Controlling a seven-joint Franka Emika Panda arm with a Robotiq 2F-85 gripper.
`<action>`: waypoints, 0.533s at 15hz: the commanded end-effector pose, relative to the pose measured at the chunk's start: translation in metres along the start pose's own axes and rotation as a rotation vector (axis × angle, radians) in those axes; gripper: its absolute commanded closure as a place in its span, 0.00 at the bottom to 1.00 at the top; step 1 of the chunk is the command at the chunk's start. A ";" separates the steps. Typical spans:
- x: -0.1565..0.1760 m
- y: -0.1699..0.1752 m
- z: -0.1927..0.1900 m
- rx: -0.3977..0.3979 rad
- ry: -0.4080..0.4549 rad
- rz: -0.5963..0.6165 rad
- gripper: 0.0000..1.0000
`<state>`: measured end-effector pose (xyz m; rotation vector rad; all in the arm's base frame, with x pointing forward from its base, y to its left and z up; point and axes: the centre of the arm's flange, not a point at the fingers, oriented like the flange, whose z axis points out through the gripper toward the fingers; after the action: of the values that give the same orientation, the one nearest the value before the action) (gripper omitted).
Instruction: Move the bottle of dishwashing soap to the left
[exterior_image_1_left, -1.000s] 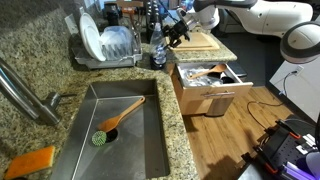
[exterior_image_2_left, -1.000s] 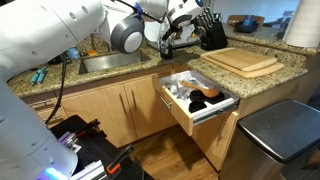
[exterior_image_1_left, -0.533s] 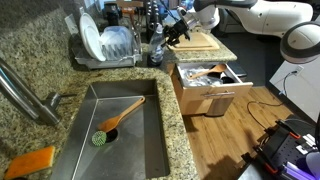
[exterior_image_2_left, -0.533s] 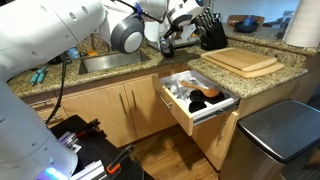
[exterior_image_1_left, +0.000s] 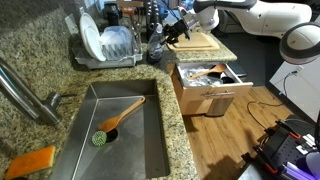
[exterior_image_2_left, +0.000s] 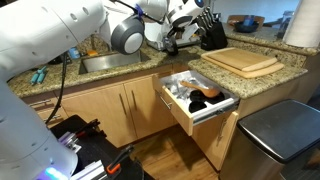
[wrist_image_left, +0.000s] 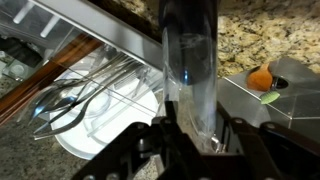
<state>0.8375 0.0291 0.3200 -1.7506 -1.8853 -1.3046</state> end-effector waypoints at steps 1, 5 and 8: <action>0.028 -0.003 -0.050 -0.115 -0.113 -0.058 0.86; 0.039 -0.001 -0.110 -0.042 -0.337 -0.128 0.86; 0.038 0.003 -0.156 -0.071 -0.370 -0.086 0.86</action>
<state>0.8353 -0.0385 0.4024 -2.0456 -2.1556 -1.1710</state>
